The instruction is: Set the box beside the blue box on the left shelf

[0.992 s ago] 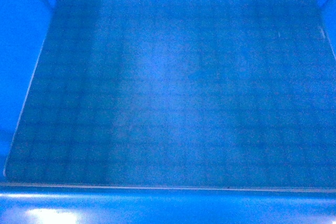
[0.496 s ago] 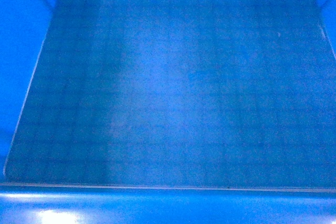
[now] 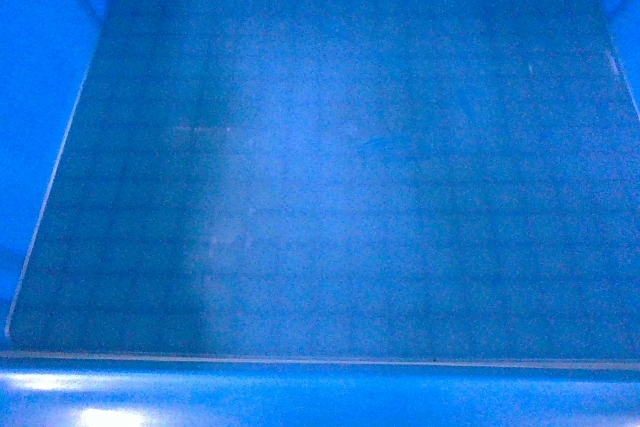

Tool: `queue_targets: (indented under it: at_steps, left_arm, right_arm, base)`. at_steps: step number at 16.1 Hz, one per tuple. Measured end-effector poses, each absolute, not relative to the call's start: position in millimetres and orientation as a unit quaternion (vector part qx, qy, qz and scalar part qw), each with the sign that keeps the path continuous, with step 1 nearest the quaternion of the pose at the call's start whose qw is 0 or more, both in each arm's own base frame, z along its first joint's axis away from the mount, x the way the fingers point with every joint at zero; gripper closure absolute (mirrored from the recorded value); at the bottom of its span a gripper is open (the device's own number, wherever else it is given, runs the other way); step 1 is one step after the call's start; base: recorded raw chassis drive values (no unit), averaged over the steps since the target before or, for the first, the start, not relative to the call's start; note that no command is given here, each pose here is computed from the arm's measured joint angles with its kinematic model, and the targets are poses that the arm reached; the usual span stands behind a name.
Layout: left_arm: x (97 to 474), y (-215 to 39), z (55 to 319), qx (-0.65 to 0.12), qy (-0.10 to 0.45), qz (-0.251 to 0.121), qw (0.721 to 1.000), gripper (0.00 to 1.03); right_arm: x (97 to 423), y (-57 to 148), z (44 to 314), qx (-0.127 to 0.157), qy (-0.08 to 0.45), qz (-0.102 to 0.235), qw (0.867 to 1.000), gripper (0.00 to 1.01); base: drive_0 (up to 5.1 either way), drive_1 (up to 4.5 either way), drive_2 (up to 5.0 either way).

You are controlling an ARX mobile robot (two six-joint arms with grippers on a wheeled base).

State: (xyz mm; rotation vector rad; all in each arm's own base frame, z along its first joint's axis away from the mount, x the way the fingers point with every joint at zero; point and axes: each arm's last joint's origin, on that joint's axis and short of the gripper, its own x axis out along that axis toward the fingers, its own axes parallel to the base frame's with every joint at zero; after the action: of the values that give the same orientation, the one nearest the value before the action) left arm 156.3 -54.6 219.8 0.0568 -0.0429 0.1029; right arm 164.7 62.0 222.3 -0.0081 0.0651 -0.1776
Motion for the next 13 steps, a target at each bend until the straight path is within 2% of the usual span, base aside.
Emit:
queue_targets:
  at_steps: [13]
  left_arm:
    - [156.2,-54.4,219.8,0.029,-0.023,0.052,0.998,0.87]
  right_arm:
    - [164.6,62.1,222.0,-0.004,0.032,-0.088,0.996,0.85]
  base:
    - [0.0,4.27,-4.2]
